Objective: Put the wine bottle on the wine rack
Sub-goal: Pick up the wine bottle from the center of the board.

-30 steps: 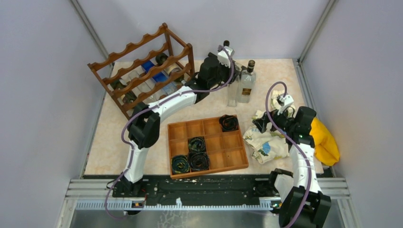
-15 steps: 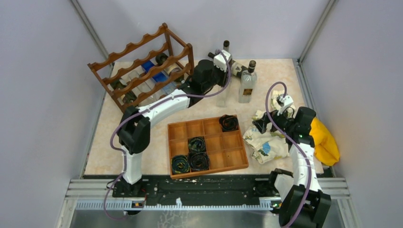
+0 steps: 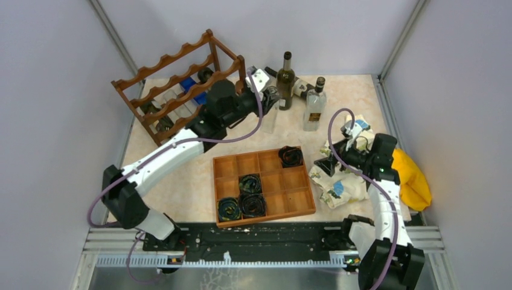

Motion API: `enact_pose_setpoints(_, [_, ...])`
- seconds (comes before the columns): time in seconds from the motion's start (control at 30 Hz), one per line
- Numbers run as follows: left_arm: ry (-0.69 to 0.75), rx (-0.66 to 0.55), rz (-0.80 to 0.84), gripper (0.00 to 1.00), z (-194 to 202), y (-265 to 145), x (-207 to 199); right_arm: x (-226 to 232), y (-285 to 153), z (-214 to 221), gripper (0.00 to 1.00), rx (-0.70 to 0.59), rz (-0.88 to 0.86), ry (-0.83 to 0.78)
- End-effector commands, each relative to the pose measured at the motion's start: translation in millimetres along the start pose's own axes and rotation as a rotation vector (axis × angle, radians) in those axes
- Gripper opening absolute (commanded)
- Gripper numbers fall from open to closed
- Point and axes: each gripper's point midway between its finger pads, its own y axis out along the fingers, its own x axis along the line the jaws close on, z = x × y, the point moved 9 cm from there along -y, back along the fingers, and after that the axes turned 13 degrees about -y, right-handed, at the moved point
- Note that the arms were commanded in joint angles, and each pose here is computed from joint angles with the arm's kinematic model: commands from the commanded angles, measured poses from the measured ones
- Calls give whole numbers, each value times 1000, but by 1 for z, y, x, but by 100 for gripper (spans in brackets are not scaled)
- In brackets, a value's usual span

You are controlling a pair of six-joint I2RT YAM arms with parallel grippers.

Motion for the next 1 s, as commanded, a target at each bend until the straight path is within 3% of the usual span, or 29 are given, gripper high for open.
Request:
enact_pose_setpoints(0.0, [32, -25, 97, 0, -22, -39, -13, 10, 5, -40, 94, -90, -187, -296])
enact_pose_setpoints(0.17, [-12, 14, 140, 0, -21, -75, -23, 27, 17, -75, 96, -215, -314, -573])
enact_pose_setpoints(0.3, [-87, -4, 141, 0, -20, -100, -29, 40, 37, -113, 96, -247, -344, -653])
enact_pose_setpoints(0.63, [-204, -61, 142, 0, -16, -141, -38, 102, 96, -180, 94, -341, -376, -527])
enact_pose_setpoints(0.97, [-249, -59, 201, 0, -10, -150, -45, 134, 126, -177, 98, -304, -421, -361])
